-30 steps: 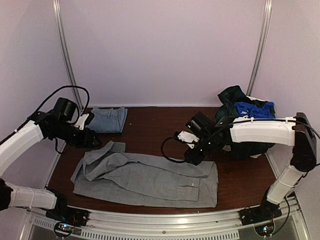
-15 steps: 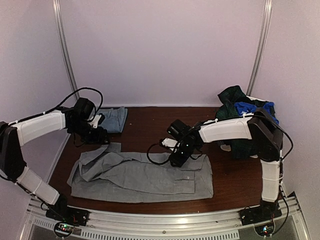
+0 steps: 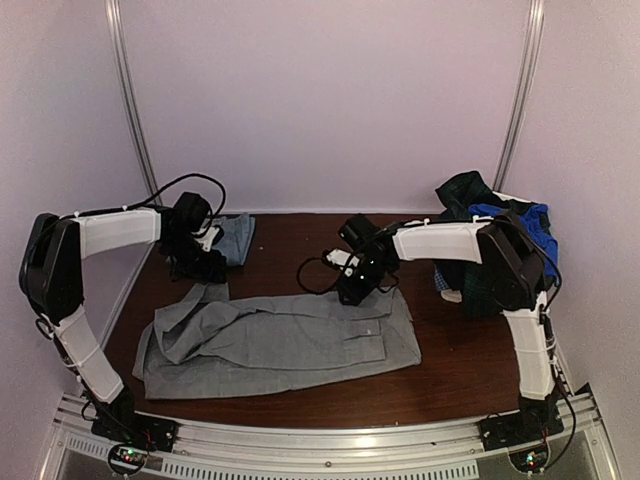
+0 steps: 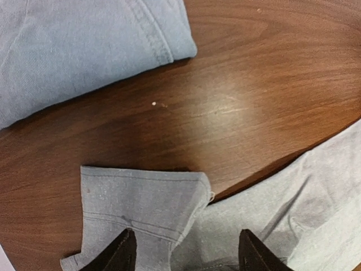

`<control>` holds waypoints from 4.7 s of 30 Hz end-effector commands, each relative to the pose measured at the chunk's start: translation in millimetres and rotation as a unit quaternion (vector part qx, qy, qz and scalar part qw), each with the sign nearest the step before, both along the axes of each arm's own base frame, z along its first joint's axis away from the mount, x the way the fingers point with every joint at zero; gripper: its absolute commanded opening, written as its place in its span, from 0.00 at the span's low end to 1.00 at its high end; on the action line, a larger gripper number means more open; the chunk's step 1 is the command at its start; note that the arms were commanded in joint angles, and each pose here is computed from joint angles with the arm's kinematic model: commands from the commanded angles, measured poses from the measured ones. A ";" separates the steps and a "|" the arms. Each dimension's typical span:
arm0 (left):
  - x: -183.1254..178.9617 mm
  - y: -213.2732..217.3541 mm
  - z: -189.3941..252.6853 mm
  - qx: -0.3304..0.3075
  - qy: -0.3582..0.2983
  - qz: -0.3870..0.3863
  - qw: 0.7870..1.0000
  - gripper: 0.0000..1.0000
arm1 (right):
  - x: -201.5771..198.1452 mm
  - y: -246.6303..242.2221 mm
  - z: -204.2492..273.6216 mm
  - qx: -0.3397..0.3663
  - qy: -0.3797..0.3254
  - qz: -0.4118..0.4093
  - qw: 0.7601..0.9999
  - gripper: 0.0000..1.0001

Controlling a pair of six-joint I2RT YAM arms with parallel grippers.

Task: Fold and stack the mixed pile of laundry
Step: Fold the 1/3-folded shirt at the center of the board.

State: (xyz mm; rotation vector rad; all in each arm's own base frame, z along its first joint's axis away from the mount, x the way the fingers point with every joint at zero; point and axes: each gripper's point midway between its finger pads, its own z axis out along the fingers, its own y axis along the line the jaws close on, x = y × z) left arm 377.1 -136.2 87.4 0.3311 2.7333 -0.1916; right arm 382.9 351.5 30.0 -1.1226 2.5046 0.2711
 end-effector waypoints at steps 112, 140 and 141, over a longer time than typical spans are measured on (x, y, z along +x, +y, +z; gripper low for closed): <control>-84.8 10.2 94.9 -0.153 -0.124 0.102 0.975 0.43 | -116.9 109.7 186.6 0.230 0.050 0.123 0.964 0.00; -110.5 14.7 41.9 -0.161 -0.054 0.116 0.979 0.50 | -69.4 -53.8 52.0 0.079 0.052 -0.076 0.993 0.44; -111.1 13.5 43.2 -0.163 -0.055 0.113 0.979 0.50 | -62.8 -57.8 57.4 0.065 0.035 -0.083 0.994 0.46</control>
